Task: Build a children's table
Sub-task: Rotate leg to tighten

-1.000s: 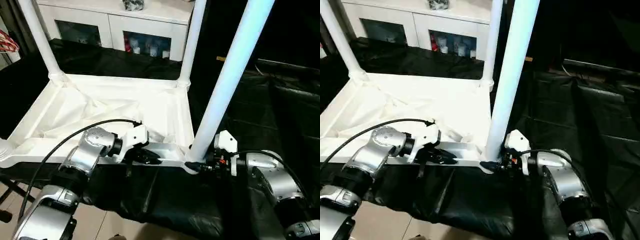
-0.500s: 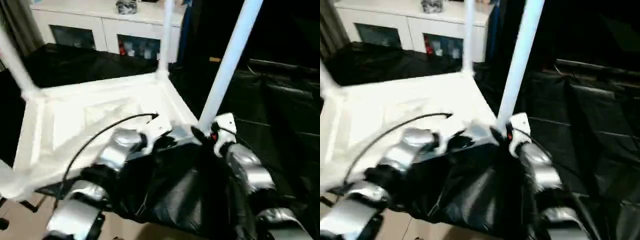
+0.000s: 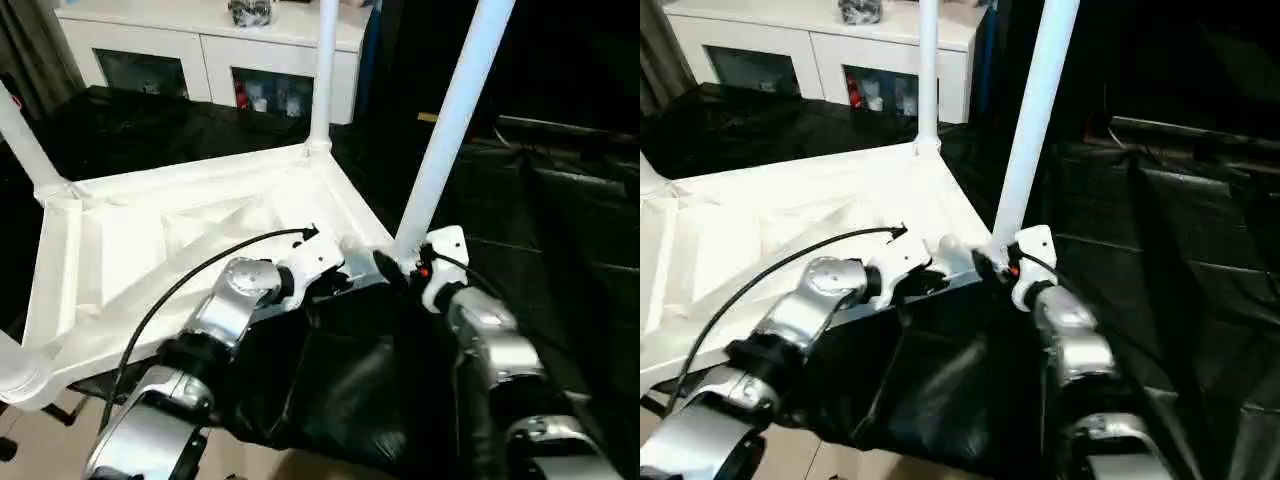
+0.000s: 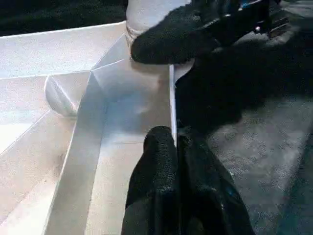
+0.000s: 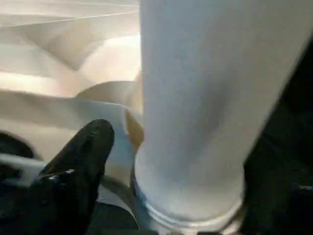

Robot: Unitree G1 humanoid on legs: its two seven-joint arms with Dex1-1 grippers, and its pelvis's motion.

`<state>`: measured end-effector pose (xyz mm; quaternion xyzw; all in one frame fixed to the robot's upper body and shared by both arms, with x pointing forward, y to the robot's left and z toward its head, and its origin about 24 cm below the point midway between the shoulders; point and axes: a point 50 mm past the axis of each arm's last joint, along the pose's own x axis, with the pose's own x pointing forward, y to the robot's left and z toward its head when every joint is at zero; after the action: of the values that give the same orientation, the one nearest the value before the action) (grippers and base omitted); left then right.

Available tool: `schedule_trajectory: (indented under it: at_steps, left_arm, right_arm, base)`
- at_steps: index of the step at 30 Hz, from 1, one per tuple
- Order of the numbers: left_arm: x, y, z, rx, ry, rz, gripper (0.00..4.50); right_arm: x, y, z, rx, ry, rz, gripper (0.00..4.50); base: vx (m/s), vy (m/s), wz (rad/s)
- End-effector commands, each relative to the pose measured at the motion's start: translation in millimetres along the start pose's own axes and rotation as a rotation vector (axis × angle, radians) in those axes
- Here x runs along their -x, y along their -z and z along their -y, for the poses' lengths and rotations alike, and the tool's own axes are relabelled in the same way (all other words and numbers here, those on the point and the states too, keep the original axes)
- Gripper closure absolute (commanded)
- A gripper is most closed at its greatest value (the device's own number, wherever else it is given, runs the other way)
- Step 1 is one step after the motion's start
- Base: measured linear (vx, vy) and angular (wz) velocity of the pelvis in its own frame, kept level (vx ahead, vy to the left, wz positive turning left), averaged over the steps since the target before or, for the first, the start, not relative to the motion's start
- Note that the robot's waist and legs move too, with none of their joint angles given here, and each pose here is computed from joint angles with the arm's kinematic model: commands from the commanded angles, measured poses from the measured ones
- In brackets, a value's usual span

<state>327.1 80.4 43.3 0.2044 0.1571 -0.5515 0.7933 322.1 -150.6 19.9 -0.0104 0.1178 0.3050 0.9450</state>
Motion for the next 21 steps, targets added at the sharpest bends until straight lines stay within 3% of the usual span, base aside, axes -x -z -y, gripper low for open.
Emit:
schedule_trajectory:
  at_steps: [1,5,13,21]
  left_arm:
    - [-7.5,-7.4,14.7,-0.036,0.125,0.074,4.5]
    - [2.9,-2.8,11.5,-0.037,0.164,0.072,4.5]
    - [23.8,5.4,4.9,-0.038,0.245,0.049,4.5]
    - [43.9,17.1,0.2,-0.043,0.313,-0.006,4.5]
  right_arm:
    - [-1.6,7.1,-21.4,0.012,-0.207,-0.037,0.33]
    - [13.0,5.1,-18.3,0.045,-0.349,-0.047,0.33]
    - [31.2,-0.6,-14.2,0.033,-0.546,-0.064,0.89]
    - [41.3,4.3,-21.7,0.059,-0.682,-0.123,1.53]
  base:
    - [0.0,0.0,0.0]
    - [0.0,0.0,0.0]
    - [0.0,0.0,0.0]
    - [0.0,0.0,0.0]
